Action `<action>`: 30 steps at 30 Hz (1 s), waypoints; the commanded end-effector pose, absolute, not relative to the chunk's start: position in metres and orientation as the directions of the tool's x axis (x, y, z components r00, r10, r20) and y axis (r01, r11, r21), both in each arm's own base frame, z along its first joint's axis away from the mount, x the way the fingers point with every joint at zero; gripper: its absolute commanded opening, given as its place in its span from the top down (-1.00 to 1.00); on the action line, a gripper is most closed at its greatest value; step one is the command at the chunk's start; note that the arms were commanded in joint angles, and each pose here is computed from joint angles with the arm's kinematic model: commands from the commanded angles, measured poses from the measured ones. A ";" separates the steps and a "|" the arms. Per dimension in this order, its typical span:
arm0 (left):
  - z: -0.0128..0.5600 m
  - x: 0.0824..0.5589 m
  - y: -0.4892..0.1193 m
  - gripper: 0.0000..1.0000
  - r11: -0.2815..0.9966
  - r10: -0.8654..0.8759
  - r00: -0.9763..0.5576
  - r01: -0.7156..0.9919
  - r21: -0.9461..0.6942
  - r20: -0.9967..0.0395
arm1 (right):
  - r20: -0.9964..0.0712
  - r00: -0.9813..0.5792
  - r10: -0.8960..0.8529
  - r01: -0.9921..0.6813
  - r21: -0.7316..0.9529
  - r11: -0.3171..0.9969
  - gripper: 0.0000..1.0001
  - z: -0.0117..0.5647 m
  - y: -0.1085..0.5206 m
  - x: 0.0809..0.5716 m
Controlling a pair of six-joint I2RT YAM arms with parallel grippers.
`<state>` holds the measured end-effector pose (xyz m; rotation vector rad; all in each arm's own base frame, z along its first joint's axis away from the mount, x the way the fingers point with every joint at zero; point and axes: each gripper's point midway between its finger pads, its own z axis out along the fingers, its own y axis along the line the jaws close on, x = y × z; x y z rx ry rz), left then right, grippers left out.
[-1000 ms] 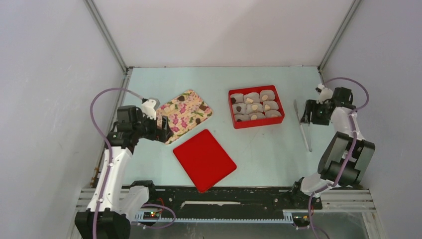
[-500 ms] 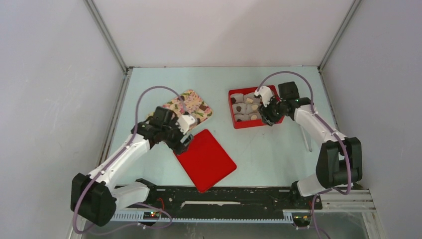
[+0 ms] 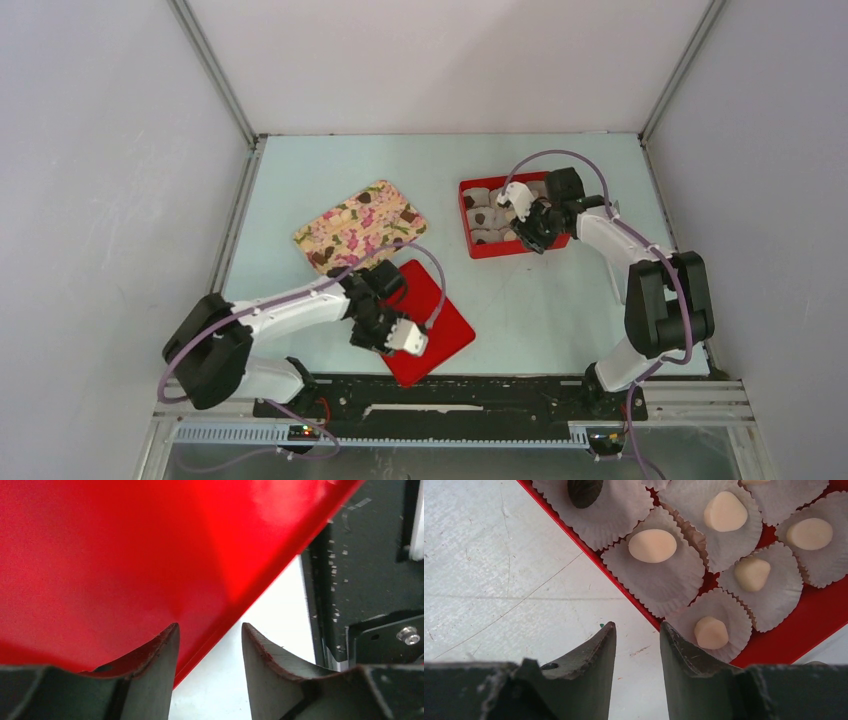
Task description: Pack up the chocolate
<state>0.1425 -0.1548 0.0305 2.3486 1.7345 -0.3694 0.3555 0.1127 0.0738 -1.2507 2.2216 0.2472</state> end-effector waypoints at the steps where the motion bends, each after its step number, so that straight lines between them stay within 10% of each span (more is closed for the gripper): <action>1: 0.013 0.125 -0.150 -0.02 -0.512 0.835 0.493 0.859 -0.018 -0.245 | -0.571 -0.393 -0.721 -0.821 -0.135 0.554 0.20 0.081 0.108 0.366; 7: 0.002 0.119 -0.147 0.26 -0.544 0.824 0.528 0.838 -0.029 -0.205 | -0.572 -0.408 -0.711 -0.815 -0.122 0.566 0.19 0.075 0.105 0.369; 12: 0.003 0.121 -0.155 0.98 -0.522 0.834 0.505 0.853 -0.023 -0.222 | -0.562 -0.408 -0.719 -0.807 -0.146 0.572 0.17 0.068 0.105 0.377; 22: 0.092 0.089 -0.203 1.00 -0.445 0.811 0.332 0.884 -0.141 -0.481 | -0.541 -0.225 -0.811 -0.913 -0.174 0.370 0.04 0.076 0.132 0.354; 30: 0.137 0.085 -0.214 1.00 -0.373 0.782 0.250 0.922 -0.107 -0.571 | -0.468 -0.212 -0.858 -0.960 -0.062 0.272 0.56 0.056 0.154 0.313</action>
